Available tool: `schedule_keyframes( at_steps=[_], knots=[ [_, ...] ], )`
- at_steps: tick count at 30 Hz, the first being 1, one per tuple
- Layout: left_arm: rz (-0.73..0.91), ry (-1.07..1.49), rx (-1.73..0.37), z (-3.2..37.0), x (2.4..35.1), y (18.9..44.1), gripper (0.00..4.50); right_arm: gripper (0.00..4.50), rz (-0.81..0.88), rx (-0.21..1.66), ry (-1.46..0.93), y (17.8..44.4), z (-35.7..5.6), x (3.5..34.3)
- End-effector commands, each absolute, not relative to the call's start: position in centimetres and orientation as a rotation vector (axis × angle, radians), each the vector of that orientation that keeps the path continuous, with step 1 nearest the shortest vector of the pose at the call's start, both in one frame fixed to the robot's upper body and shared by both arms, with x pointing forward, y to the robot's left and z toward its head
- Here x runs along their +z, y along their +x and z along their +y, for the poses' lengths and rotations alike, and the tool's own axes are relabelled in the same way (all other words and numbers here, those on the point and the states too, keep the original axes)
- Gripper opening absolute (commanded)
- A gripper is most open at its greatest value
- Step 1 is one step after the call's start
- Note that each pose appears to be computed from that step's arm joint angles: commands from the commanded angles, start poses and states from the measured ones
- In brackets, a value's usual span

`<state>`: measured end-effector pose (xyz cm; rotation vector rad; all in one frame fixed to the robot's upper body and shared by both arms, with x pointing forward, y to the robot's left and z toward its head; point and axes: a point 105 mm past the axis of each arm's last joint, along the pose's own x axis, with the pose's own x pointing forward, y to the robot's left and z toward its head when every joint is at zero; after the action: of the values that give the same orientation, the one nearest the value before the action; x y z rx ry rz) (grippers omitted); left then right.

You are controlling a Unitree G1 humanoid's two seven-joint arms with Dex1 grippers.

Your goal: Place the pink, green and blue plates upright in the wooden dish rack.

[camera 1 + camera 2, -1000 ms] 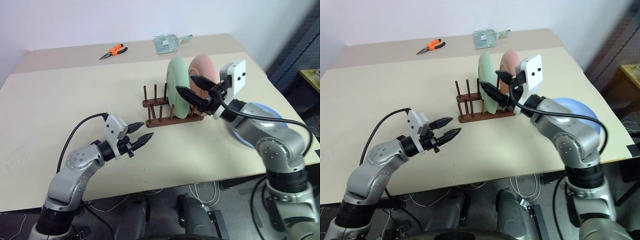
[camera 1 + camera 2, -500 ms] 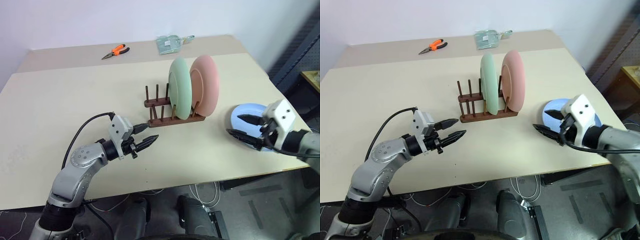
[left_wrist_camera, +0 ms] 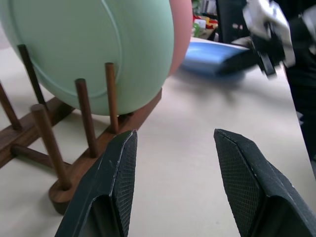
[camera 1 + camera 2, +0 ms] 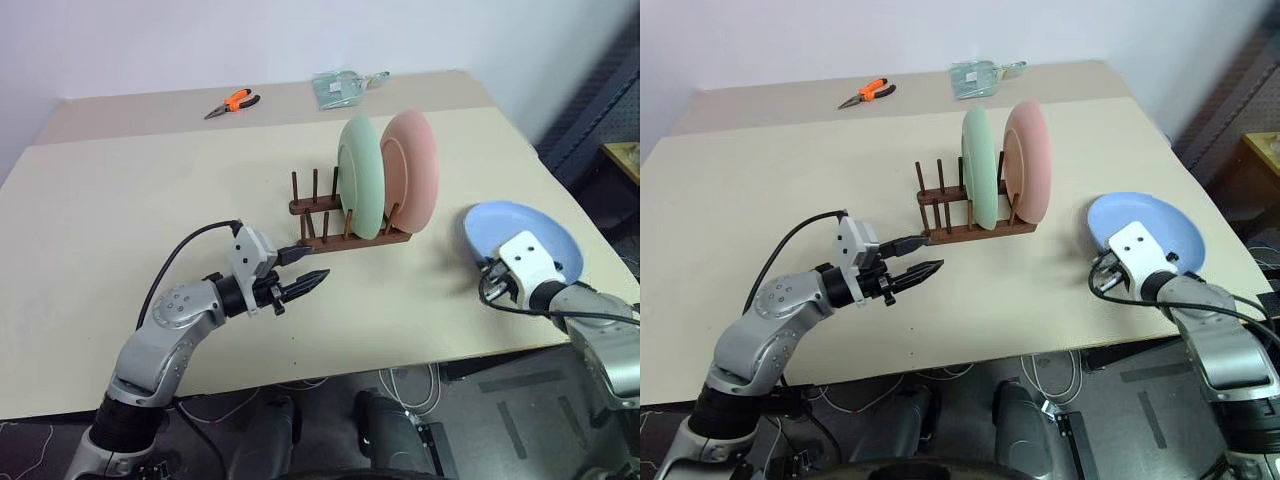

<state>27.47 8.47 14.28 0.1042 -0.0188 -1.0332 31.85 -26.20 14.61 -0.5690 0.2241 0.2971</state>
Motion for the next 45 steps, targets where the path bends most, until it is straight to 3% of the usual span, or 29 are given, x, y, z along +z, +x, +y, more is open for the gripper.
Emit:
schedule_keyframes(
  at_steps=[1,4,7,10,14,20,24,32,43,45],
  knots=[
    [-0.060,0.122,-1.014,8.9,15.0,27.3,2.55,0.04,-0.183,0.299,-0.553,32.2,-23.7,25.4],
    [-0.118,0.102,-0.903,10.2,15.6,28.3,2.55,0.04,-0.435,0.405,-0.317,30.9,-20.9,32.0],
    [-0.088,0.106,-0.846,12.0,14.7,28.1,2.55,0.04,-0.611,0.695,0.022,27.4,-16.8,36.6],
    [-0.026,0.117,-0.766,14.5,13.3,27.8,2.55,0.04,-0.644,1.066,0.377,23.2,-12.1,37.6],
    [0.019,0.131,-0.661,17.6,12.0,27.9,2.55,0.04,-0.461,1.227,0.663,22.6,-8.3,35.4],
    [0.037,0.135,-0.607,19.3,10.8,27.4,2.55,0.04,-0.272,1.218,0.876,24.2,-6.1,33.4],
    [0.024,0.122,-0.623,18.4,10.7,27.2,2.55,0.04,-0.129,1.076,0.936,27.7,-4.3,31.4],
    [0.039,0.109,-0.667,17.1,10.1,26.7,2.55,0.04,-0.051,1.053,0.945,28.8,-2.8,30.6],
    [0.039,0.106,-0.695,16.1,10.3,26.6,2.55,0.04,0.061,0.908,0.833,32.3,-1.6,28.3],
    [0.038,0.106,-0.697,16.0,10.4,26.6,2.55,0.71,0.072,0.898,0.798,32.7,-1.5,27.9]
  ],
)
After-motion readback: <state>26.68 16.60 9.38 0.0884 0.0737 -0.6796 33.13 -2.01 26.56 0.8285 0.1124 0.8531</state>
